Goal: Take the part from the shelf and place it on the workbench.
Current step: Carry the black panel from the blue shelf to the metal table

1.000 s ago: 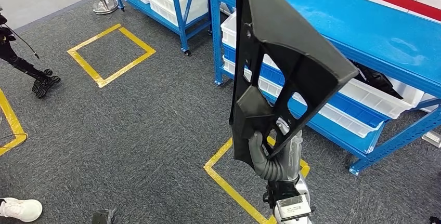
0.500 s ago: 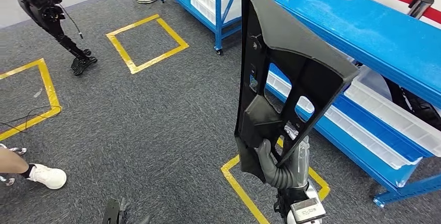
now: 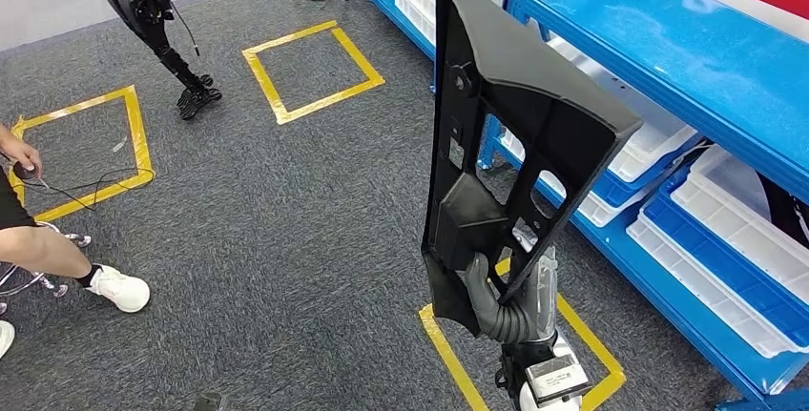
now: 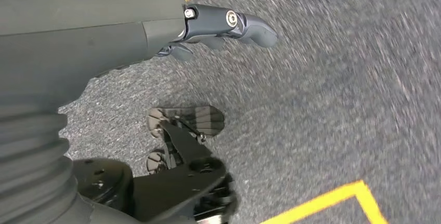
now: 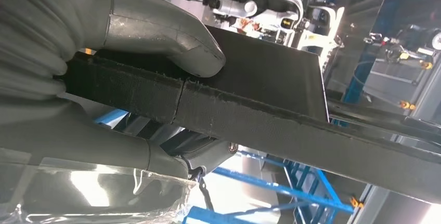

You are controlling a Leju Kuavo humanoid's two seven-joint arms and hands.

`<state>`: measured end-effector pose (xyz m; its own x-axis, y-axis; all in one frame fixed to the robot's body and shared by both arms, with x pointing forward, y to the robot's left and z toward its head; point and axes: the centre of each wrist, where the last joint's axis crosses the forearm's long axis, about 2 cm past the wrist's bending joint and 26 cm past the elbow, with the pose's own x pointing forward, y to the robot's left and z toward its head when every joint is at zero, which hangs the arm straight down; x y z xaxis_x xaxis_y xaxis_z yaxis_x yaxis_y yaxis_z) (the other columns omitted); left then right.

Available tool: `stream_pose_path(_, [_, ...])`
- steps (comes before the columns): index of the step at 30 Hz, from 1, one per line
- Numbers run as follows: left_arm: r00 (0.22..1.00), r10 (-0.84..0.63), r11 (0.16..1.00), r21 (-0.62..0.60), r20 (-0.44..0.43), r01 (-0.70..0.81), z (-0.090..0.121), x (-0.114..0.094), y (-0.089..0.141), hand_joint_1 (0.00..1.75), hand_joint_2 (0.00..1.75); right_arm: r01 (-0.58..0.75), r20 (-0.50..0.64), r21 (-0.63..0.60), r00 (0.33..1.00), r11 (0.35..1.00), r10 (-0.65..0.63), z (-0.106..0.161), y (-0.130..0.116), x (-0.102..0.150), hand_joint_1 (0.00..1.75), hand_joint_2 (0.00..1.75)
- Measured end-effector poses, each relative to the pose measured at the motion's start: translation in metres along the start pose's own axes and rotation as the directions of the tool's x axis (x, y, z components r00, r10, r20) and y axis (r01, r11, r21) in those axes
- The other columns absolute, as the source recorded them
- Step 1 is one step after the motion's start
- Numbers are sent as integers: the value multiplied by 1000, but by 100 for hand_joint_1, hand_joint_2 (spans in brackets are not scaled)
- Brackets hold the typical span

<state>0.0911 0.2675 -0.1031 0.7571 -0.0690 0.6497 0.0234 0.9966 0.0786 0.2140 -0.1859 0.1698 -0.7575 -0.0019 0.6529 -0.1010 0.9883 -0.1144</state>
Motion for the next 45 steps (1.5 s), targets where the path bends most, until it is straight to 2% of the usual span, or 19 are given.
stream_pose_path(7, [1000, -25, 1000, 18, 15, 25, -1, 0, 10, 0, 175, 5, 3, -17, 1000, 1000, -5, -3, 3, -1, 175, 175])
stream_pose_path(11, [999, -29, 999, 17, 27, 28, -4, 6, 11, 0, 175, 6, -4, -16, 1000, 1000, -6, -3, 3, -2, 175, 175])
stream_pose_path(23, [999, -42, 999, 26, 28, 41, -2, 1, 13, 0, 175, 7, -7, -15, 1000, 1000, -7, -4, 3, -4, 175, 175])
stream_pose_path(45, [996, -57, 997, 63, 68, 53, -8, 11, 17, 0, 175, 11, 6, -14, 1000, 1000, -11, -10, -1, -12, 175, 175])
